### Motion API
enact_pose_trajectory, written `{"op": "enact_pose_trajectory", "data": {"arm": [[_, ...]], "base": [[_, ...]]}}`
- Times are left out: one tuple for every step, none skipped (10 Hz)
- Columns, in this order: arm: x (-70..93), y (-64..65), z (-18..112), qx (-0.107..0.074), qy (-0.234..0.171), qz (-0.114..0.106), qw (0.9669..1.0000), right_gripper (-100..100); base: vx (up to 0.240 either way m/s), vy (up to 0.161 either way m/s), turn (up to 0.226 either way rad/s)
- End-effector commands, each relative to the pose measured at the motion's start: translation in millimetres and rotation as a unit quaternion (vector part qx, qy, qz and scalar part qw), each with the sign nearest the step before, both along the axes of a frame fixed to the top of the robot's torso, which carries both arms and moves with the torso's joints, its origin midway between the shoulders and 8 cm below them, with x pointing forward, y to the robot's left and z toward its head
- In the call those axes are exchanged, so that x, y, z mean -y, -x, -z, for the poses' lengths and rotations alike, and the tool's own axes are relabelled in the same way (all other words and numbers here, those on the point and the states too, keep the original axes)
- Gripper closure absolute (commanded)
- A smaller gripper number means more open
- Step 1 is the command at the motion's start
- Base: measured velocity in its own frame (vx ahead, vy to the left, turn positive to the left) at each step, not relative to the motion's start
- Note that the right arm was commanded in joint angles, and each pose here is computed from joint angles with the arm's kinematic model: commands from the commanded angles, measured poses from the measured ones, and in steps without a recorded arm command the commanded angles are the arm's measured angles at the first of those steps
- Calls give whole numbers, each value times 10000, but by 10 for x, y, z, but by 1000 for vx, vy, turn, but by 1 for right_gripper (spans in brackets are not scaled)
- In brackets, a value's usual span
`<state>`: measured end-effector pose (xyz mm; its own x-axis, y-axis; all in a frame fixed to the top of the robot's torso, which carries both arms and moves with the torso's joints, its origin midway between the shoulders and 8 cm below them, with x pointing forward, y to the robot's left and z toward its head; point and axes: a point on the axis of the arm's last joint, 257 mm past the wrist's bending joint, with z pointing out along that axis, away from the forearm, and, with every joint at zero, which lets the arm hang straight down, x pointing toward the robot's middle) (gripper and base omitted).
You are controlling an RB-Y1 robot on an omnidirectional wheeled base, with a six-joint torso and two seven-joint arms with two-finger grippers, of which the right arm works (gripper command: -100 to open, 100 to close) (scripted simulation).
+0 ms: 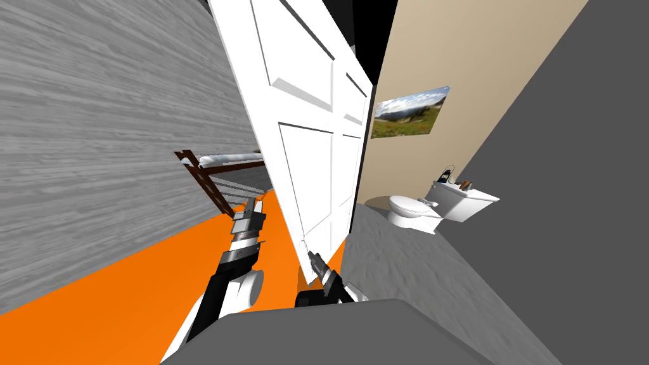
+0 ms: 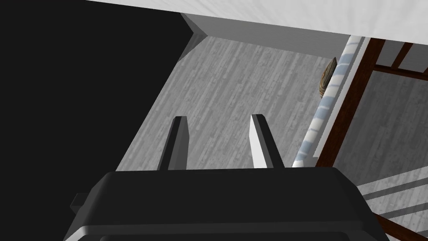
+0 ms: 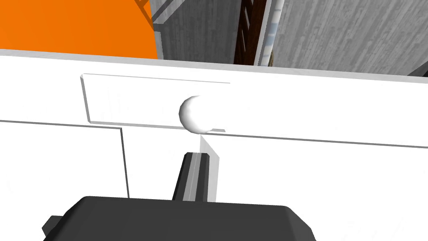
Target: Push the door open
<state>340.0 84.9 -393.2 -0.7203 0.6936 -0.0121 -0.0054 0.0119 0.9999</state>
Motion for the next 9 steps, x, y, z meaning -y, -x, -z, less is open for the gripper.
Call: {"op": "enact_pose_trajectory", "data": {"arm": [[-1,0,-1,1,-1,0,10000,100],[107,-54,23,-11,25,125,9999,-100],[119,-71,17,-15,9,168,9999,-100],[116,-92,-2,-22,-31,221,9997,-100],[109,-79,9,-19,-9,186,9998,-100],[168,-107,39,-17,48,219,9997,-100],[178,-116,43,-17,59,228,9997,-100],[185,-126,46,-16,67,237,9997,-100],[186,-144,45,-15,70,256,9996,-100]], "base": [[0,0,0],[-107,-33,-165],[-201,-77,-145],[-217,-54,-63],[-94,-17,-8],[75,75,42],[121,115,21],[127,128,12],[148,172,31]]}}
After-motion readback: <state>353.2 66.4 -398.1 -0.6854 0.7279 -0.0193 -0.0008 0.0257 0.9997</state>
